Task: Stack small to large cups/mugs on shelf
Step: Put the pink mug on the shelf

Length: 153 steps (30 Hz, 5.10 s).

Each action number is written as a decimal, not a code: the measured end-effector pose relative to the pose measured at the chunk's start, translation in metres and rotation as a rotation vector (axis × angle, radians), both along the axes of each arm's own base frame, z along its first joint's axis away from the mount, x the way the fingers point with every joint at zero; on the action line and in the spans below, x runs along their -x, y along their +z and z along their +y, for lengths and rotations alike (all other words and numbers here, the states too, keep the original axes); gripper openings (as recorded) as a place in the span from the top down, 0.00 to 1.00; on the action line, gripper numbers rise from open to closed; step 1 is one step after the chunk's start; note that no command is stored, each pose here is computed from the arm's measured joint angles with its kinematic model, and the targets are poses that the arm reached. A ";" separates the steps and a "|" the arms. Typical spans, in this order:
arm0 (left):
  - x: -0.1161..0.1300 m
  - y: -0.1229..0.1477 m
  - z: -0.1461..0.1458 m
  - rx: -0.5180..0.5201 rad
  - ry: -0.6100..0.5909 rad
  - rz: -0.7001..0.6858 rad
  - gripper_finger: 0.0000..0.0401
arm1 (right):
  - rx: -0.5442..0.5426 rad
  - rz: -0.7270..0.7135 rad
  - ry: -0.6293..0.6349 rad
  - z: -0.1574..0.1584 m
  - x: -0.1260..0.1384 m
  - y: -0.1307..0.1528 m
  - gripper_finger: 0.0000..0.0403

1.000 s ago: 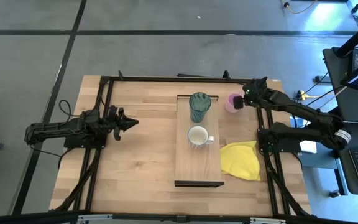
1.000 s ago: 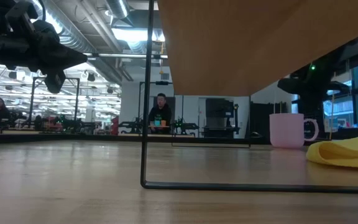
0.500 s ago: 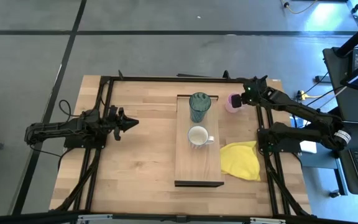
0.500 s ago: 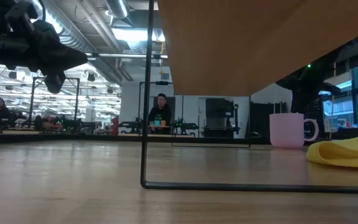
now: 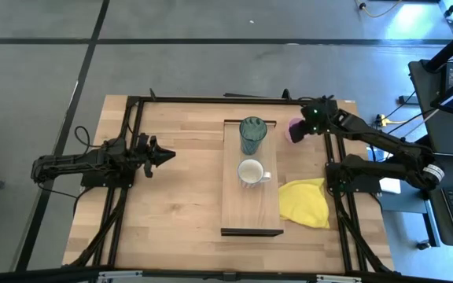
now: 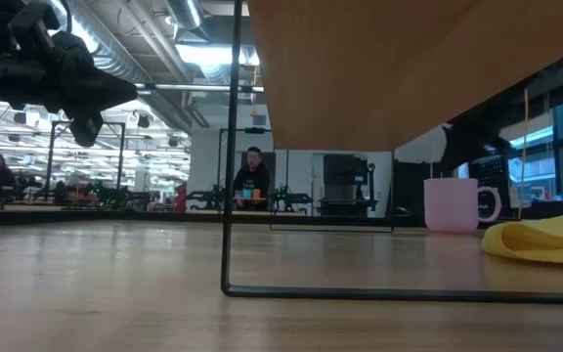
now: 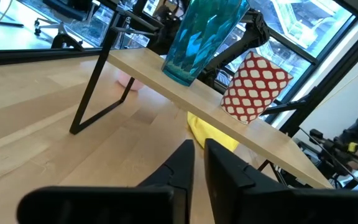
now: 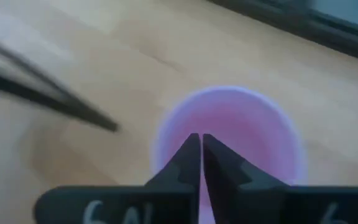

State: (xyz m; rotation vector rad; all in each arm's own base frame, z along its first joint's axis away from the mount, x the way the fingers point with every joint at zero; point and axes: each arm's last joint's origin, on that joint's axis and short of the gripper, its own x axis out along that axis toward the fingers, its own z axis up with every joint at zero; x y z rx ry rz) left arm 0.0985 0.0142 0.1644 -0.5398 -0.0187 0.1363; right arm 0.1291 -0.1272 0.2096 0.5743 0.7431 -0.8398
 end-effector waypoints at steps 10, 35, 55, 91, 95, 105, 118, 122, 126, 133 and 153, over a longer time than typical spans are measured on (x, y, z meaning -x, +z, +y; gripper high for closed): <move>0.000 0.000 0.000 0.000 0.000 0.000 0.96 | 0.102 -0.004 0.271 0.000 -0.008 0.029 0.73; 0.000 0.000 0.000 0.000 0.000 0.000 0.94 | -0.283 0.280 -0.130 -0.042 0.010 0.038 0.65; 0.000 0.000 0.000 0.000 0.000 0.000 0.95 | -0.285 0.421 -0.096 -0.071 -0.007 0.002 0.71; 0.000 0.000 0.000 0.000 0.000 0.001 0.92 | -0.455 0.363 0.014 0.048 0.026 0.065 0.98; 0.000 0.000 0.000 0.000 0.000 0.000 0.91 | -0.513 0.250 0.079 0.076 0.038 0.076 0.98; 0.000 0.000 0.000 0.000 0.000 0.001 0.89 | -0.525 -0.004 0.302 0.109 0.052 0.126 0.98; 0.000 0.000 0.000 0.000 0.001 0.000 0.94 | -0.515 0.110 0.595 0.134 -0.005 0.160 0.97; 0.000 0.000 0.000 0.000 0.001 0.000 0.95 | -0.468 0.177 0.609 0.152 -0.025 0.165 0.97; 0.000 0.000 0.000 0.000 0.000 0.000 0.97 | -0.389 0.170 0.554 0.174 -0.044 0.175 0.97; 0.000 0.000 0.000 0.000 0.001 0.000 0.96 | -0.395 0.146 0.473 0.216 -0.069 0.184 0.97; 0.000 0.000 0.000 0.000 0.000 0.000 0.90 | -0.402 0.128 0.298 0.292 -0.170 0.168 0.97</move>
